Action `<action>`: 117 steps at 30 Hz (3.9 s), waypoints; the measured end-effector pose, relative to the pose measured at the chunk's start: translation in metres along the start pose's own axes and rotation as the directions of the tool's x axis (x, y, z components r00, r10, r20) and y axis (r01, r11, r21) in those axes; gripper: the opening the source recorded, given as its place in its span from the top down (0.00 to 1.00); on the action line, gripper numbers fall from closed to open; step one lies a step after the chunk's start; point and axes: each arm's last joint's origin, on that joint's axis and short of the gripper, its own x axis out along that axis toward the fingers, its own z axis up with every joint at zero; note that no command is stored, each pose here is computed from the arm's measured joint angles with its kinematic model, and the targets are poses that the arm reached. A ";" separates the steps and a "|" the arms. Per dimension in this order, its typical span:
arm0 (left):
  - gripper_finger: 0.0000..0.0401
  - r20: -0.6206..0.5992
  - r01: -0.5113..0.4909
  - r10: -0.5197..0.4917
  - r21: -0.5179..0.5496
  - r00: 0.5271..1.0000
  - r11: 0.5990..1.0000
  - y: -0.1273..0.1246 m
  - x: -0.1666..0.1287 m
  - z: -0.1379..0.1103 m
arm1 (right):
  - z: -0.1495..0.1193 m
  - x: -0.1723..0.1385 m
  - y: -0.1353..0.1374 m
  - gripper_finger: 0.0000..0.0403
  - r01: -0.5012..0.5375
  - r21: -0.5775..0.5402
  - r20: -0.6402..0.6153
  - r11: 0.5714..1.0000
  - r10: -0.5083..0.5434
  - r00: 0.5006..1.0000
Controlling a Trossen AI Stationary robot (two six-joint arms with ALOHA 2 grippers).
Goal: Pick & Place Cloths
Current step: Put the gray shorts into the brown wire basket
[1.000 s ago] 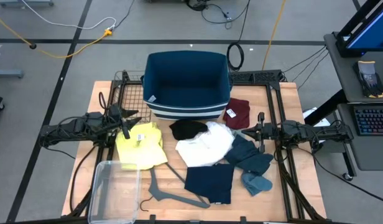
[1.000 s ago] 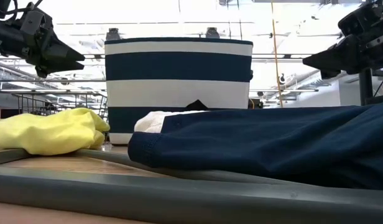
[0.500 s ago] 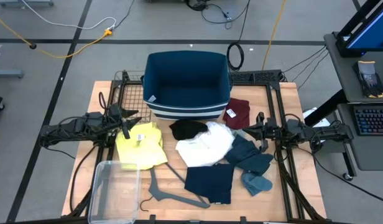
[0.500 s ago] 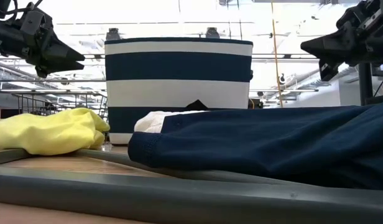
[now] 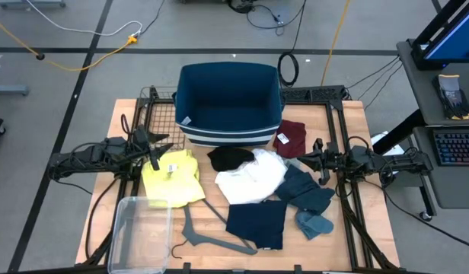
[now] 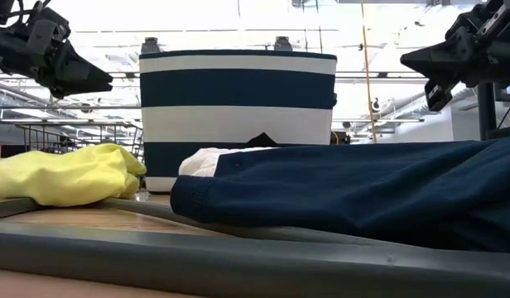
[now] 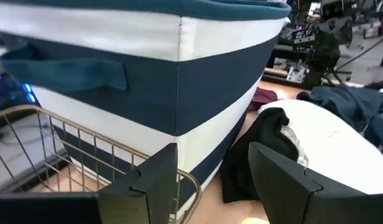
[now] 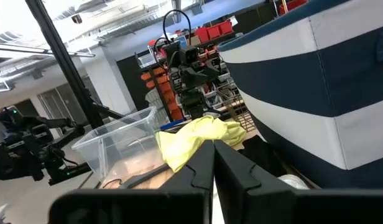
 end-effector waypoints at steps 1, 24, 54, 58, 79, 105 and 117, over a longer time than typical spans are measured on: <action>0.50 0.004 0.000 0.000 0.014 1.000 1.000 0.000 0.000 0.000 | 0.001 0.000 0.000 0.99 -0.002 -0.004 0.006 1.000 0.002 1.000; 0.50 0.207 0.080 -0.062 -0.078 0.976 0.994 -0.003 -0.002 0.021 | 0.015 -0.001 0.005 0.99 -0.028 0.020 0.162 0.999 0.024 0.986; 0.50 0.088 0.116 -0.094 -0.298 0.992 0.948 -0.003 -0.001 0.009 | 0.060 0.078 0.051 1.00 -0.119 -0.055 -0.770 0.991 0.034 0.637; 0.50 0.089 0.116 -0.094 -0.297 0.992 0.948 -0.003 -0.001 0.009 | 0.054 0.082 0.054 1.00 -0.122 -0.082 -0.850 0.989 -0.006 0.526; 0.50 0.090 0.116 -0.093 -0.289 0.992 0.950 -0.003 -0.001 0.010 | 0.027 0.072 0.041 0.99 0.113 -0.142 -0.968 0.983 -0.161 0.190; 0.50 0.090 0.113 -0.093 -0.260 0.992 0.959 -0.003 -0.001 0.010 | -0.013 0.050 0.022 0.46 0.249 -0.133 -0.986 0.959 -0.154 0.064; 0.50 0.100 0.117 -0.094 -0.263 0.991 0.958 -0.003 -0.001 0.011 | -0.056 0.026 0.001 0.61 0.458 -0.130 -0.986 0.879 -0.163 0.035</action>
